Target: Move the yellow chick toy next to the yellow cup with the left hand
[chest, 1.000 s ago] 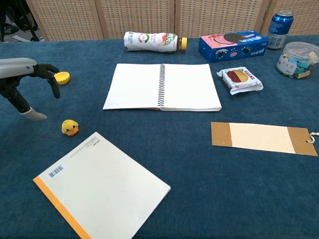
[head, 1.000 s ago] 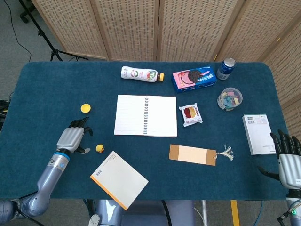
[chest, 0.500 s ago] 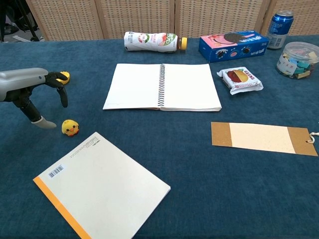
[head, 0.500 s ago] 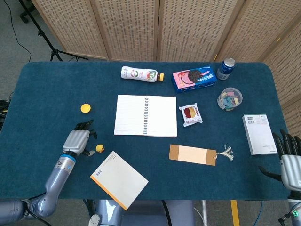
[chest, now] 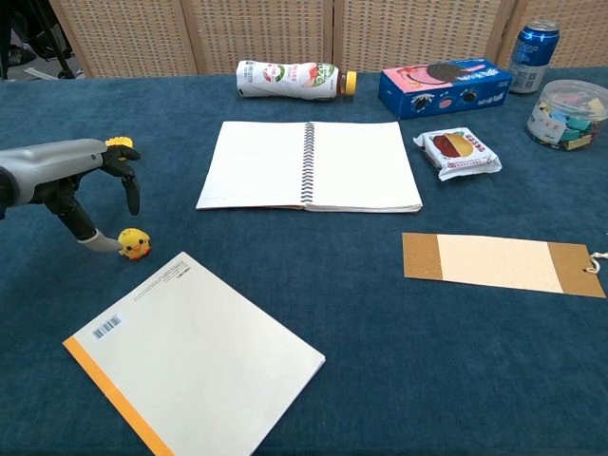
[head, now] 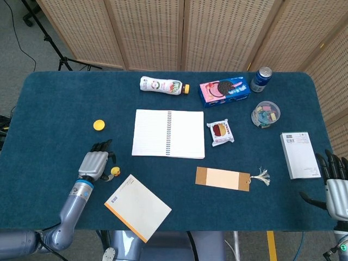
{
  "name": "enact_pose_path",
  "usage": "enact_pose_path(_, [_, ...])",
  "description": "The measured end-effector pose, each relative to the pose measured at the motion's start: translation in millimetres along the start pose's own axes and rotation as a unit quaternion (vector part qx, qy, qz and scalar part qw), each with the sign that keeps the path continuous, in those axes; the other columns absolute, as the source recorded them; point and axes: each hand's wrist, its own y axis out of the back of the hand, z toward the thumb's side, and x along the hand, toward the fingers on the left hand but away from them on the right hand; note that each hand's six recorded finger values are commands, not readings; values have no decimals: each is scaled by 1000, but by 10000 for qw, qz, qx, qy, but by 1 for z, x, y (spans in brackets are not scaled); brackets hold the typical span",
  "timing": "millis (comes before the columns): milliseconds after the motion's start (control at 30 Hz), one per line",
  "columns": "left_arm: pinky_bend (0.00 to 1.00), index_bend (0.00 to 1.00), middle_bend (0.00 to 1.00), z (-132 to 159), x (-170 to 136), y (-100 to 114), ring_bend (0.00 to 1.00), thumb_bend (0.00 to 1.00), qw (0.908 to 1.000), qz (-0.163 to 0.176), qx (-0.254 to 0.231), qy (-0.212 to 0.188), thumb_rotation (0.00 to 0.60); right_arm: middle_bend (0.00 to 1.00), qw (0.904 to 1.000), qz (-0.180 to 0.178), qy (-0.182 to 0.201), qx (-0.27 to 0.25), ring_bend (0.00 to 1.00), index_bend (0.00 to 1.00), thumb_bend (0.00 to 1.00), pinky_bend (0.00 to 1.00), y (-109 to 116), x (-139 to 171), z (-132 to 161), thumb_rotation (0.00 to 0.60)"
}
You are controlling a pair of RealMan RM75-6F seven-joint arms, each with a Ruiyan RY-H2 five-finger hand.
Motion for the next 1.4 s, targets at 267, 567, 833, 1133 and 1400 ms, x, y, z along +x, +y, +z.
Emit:
enact_pose_path(267, [0,493,0,1,1,-4,18,187,9999,-38,61,83,600,0,10000,-10,8,-13,0,26,0,0,1,1,0,600])
enact_pose_path(567, [0,517,0,2,4,-10,17,190,9999,-71,3,126,600,0,10000,-16,15,-31,0,25,0,0,1,1,0,600])
enact_pose_path(833, [0,559,0,4,6,-12,17,217,9999,-21,32,121,600,0,10000,-25,15,-46,0,25,0,0,2,2,-1,600])
enact_pose_path(1133, [0,567,0,3,6,-12,18,223,9999,-4,92,135,600,0,10000,-33,17,-64,0,25,0,0,2,2,-1,600])
enact_pose_path(1400, [0,578,0,-1,5,-9,17,229,9997,42,150,175,600,0,10000,-26,20,-61,0,25,0,0,2,2,-1,600])
